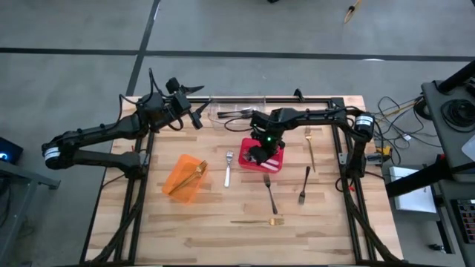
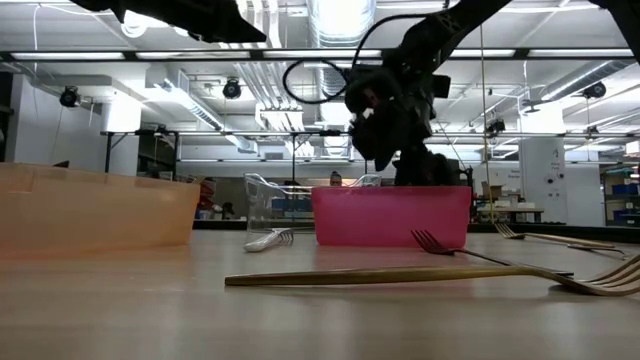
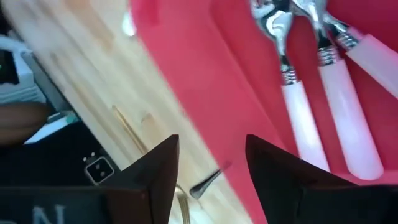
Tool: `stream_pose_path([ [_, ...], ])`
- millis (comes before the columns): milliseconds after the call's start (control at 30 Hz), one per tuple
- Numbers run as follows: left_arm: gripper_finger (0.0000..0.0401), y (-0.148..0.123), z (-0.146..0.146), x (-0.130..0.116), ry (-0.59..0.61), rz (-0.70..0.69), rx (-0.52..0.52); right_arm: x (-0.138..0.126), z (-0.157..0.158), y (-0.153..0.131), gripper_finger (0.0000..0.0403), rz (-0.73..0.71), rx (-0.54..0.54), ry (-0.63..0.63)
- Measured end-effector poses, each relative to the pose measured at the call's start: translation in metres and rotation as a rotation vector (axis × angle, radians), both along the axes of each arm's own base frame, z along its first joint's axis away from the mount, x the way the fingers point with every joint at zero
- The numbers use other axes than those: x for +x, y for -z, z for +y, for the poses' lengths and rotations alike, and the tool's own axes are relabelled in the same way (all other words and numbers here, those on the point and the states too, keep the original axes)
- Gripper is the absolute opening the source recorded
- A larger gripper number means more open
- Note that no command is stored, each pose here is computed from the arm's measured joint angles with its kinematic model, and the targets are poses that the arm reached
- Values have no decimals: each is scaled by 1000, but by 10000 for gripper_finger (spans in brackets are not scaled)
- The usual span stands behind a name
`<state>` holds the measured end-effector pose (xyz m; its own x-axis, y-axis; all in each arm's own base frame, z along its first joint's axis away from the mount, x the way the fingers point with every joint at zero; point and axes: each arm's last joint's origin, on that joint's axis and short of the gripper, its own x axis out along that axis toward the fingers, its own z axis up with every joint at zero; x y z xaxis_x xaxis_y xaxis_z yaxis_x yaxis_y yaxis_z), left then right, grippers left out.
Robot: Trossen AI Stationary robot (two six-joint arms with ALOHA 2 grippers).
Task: Sort silverware by color (type)
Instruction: Put the gold fork into the orange bin
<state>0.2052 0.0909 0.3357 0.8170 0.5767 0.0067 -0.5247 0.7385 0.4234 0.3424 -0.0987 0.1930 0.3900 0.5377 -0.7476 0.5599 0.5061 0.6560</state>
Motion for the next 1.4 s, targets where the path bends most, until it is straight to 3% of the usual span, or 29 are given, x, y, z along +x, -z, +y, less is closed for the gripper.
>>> stream_pose_path([
  [267, 240, 5, 0, 0, -1, 5, -84, -11, 3, -31, 150, -91, -79, -25],
  [567, 240, 11, -1, 0, -6, 13, -172, -30, 6, -63, 148, -118, -245, -9],
  [867, 240, 16, -1, -1, -11, 42, -220, -57, 8, -79, 148, 50, -461, 46],
  [1067, 240, 16, -1, -1, -12, 41, -224, -80, 6, -80, 148, 302, -657, 101],
  [1200, 240, 16, -1, -1, -12, 38, -232, -92, 3, -76, 148, 420, -695, 145],
  [1400, 240, 17, -1, -1, -13, 38, -239, -104, -4, -54, 148, 504, -666, 136],
])
